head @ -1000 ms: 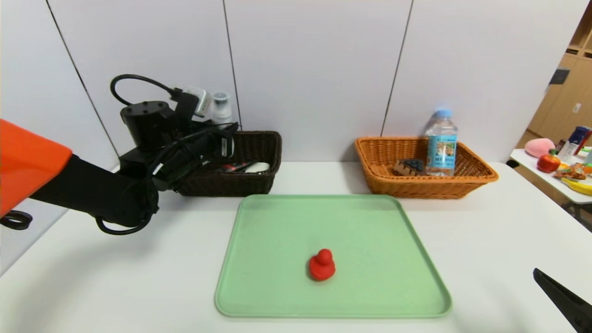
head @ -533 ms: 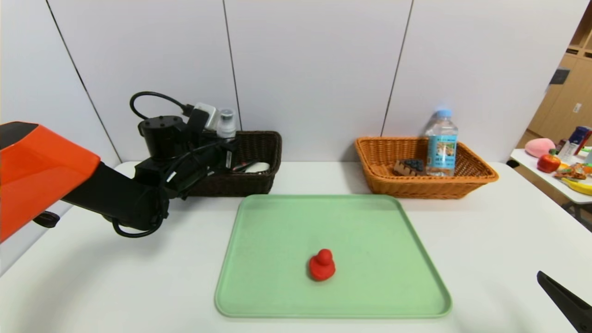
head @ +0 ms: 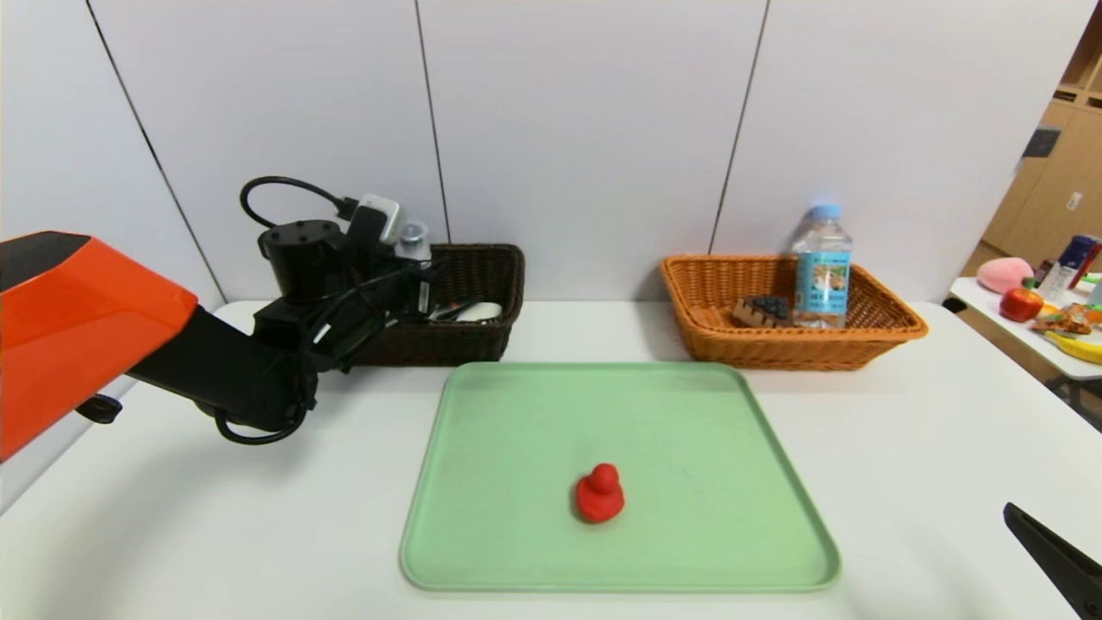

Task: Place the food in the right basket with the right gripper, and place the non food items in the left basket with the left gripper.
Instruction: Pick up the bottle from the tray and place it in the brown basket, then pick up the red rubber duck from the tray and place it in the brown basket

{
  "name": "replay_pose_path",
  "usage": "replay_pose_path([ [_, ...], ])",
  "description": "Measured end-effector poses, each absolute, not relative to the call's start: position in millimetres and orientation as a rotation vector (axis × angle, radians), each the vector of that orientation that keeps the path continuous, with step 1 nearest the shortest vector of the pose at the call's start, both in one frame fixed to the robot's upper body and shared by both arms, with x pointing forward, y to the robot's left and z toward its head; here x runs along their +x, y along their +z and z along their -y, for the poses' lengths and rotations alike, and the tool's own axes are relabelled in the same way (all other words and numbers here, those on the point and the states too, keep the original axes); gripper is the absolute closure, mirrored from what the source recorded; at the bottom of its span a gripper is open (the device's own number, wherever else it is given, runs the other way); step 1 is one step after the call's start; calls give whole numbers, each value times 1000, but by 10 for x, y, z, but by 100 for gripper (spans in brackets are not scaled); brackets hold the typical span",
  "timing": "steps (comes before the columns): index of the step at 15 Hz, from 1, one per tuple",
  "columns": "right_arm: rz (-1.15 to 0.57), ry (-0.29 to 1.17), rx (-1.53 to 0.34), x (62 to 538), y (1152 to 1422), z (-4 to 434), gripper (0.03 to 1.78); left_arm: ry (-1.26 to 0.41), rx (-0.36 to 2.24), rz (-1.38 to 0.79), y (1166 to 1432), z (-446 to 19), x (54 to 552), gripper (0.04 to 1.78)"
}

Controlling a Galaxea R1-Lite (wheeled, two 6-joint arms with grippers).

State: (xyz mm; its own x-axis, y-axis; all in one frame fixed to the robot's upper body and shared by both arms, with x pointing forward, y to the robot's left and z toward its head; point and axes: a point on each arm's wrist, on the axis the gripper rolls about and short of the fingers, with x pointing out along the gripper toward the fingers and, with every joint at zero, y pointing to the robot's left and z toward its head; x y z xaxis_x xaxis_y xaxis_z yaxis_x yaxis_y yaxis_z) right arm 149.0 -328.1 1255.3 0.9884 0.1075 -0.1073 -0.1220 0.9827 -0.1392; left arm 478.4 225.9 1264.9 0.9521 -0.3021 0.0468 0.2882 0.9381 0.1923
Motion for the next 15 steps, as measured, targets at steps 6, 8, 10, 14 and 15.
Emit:
replay_pose_path([
  [6,-99,115,-146,1490,12555,3282,11,-303,183,126,12761,-2255,4761,46],
  [8,-99,116,-146,1490,12555,3281,11,-312,174,165,12926,-2222,4676,38],
  [10,-98,114,-146,1492,12560,3281,11,-328,164,226,13165,-2178,4511,32],
  [14,-98,115,-147,1495,12563,3281,11,-337,150,317,13601,-2231,4223,24],
  [15,-98,115,-147,1495,12563,3281,11,-339,146,336,13716,-2252,4146,23],
])
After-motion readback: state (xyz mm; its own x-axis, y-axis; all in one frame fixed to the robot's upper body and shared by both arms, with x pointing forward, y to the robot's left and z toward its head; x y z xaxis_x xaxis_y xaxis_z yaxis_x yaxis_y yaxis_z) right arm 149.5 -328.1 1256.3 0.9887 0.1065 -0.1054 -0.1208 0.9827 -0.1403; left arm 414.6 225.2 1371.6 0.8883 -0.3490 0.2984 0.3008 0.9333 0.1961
